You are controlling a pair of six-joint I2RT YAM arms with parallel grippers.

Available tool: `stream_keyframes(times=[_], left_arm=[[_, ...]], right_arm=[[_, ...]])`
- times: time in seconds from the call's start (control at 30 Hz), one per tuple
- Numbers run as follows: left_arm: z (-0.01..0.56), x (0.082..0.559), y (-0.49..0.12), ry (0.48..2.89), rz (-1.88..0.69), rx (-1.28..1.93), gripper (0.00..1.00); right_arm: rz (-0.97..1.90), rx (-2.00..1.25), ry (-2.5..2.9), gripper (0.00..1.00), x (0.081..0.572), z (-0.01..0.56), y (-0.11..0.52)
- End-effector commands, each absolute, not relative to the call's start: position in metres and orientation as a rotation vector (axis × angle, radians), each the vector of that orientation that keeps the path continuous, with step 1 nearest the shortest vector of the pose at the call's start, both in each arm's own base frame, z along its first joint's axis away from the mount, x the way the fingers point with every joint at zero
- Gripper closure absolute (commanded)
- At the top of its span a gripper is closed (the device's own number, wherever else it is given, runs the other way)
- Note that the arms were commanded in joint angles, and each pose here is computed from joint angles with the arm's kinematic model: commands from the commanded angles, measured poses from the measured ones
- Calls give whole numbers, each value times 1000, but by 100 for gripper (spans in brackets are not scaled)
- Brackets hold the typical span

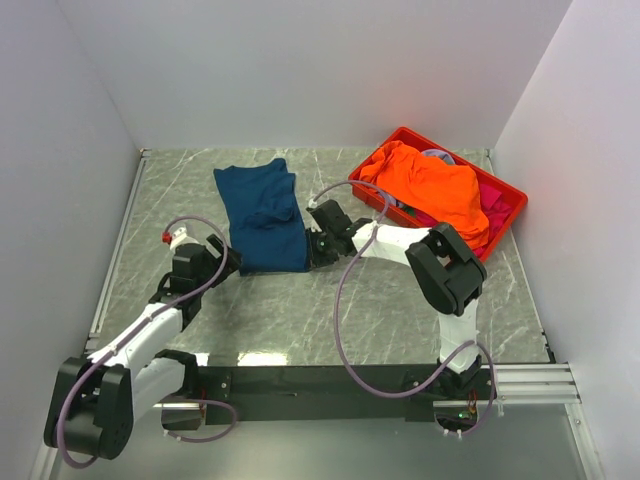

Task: Fold and stack the t-shirts
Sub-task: Fold the tshirt

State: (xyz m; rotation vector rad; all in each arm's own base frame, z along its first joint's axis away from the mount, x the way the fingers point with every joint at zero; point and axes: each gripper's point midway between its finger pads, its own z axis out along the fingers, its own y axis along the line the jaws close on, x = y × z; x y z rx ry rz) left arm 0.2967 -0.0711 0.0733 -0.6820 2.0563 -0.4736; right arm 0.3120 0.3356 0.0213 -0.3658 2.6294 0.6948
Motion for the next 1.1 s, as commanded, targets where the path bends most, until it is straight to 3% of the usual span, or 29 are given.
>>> stream_keyframes(times=[0.0, 0.03, 0.53, 0.73, 0.87, 1.07], left_arm=[[85, 298, -75, 2037, -503, -655, 14], [86, 298, -75, 2035, -505, -655, 14], [85, 255, -126, 2120, -589, -561, 9], [73, 241, -151, 2116, -635, -478, 18], [70, 237, -156, 2092, -669, -439, 32], [73, 242, -164, 2070, -680, -385, 30]], right_arm=[[662, -358, 2612, 92, 316, 23, 334], [660, -357, 2603, 100, 316, 27, 334], [550, -357, 2635, 100, 264, 46, 277], [552, -349, 2654, 100, 246, 42, 265], [559, -352, 2646, 100, 248, 46, 266], [587, -357, 2639, 100, 248, 51, 270]])
